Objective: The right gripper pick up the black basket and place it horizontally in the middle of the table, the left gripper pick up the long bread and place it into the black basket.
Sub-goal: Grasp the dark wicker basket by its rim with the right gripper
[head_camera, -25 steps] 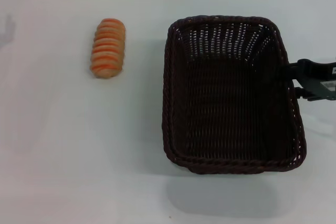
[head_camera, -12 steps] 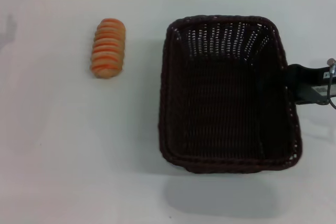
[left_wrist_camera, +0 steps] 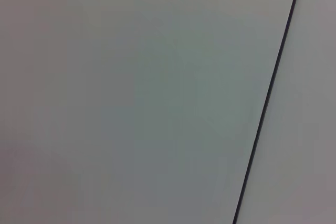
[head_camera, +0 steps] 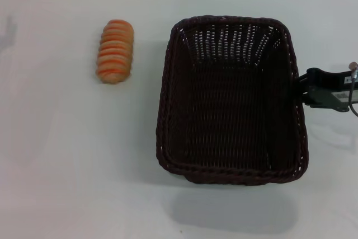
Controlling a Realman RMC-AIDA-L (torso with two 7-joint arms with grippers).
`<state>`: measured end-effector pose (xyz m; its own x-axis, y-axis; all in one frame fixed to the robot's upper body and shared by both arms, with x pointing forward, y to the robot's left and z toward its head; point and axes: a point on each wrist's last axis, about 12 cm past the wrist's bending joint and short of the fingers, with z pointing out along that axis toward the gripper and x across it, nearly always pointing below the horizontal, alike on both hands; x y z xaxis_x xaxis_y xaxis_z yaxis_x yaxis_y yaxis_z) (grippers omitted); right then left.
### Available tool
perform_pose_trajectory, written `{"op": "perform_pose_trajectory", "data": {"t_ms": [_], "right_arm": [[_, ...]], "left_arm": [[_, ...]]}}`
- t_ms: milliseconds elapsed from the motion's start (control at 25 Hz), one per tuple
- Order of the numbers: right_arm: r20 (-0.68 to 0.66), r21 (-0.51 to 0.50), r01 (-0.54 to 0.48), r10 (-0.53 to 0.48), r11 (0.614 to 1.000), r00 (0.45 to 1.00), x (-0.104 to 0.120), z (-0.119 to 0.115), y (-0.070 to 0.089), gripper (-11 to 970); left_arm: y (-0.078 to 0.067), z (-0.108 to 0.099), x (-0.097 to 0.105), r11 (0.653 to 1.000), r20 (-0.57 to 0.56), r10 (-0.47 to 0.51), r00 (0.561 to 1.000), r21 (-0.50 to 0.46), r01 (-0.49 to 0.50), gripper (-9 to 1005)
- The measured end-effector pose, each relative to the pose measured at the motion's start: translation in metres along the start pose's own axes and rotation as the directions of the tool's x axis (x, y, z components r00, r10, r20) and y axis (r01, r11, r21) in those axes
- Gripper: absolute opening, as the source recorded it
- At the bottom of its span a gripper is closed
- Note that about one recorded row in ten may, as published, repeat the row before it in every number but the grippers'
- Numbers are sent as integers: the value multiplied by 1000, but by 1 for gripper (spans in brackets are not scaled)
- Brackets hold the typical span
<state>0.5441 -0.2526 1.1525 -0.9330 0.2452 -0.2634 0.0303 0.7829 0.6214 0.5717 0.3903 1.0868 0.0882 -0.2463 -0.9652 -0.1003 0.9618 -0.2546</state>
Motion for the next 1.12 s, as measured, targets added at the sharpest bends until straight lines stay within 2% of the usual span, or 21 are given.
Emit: {"op": "perform_pose_trajectory", "data": {"t_ms": [120,360,520,680,840,1120], "right_arm": [[3,0,0,0,1000,1000,0,-1,-1,213],[47,5,45,-45,999,998,-5,-2,-2,213],[117,2,112,-111,994,987,-15,-10,-5,213],[170,-43,194,-184,980,968,-26,-18,-3,213],[213,-59,294,-276,954,937,-36,-26,2,213],[263,-24,460,-438,888,859,-47,-38,5,212]], "left_arm": [[0,0,1,1000,-1,-2,1000,0,2,693],[1,-3,1,1000,2,-5,1000,-2,5,693],[1,-4,-1,1000,11,-8,1000,-1,8,691],[2,-6,-1,1000,5,-13,1000,-7,13,691],[2,-7,2,1000,-16,-21,1000,-22,20,691],[0,-9,4,998,-23,-38,999,-45,37,691]]}}
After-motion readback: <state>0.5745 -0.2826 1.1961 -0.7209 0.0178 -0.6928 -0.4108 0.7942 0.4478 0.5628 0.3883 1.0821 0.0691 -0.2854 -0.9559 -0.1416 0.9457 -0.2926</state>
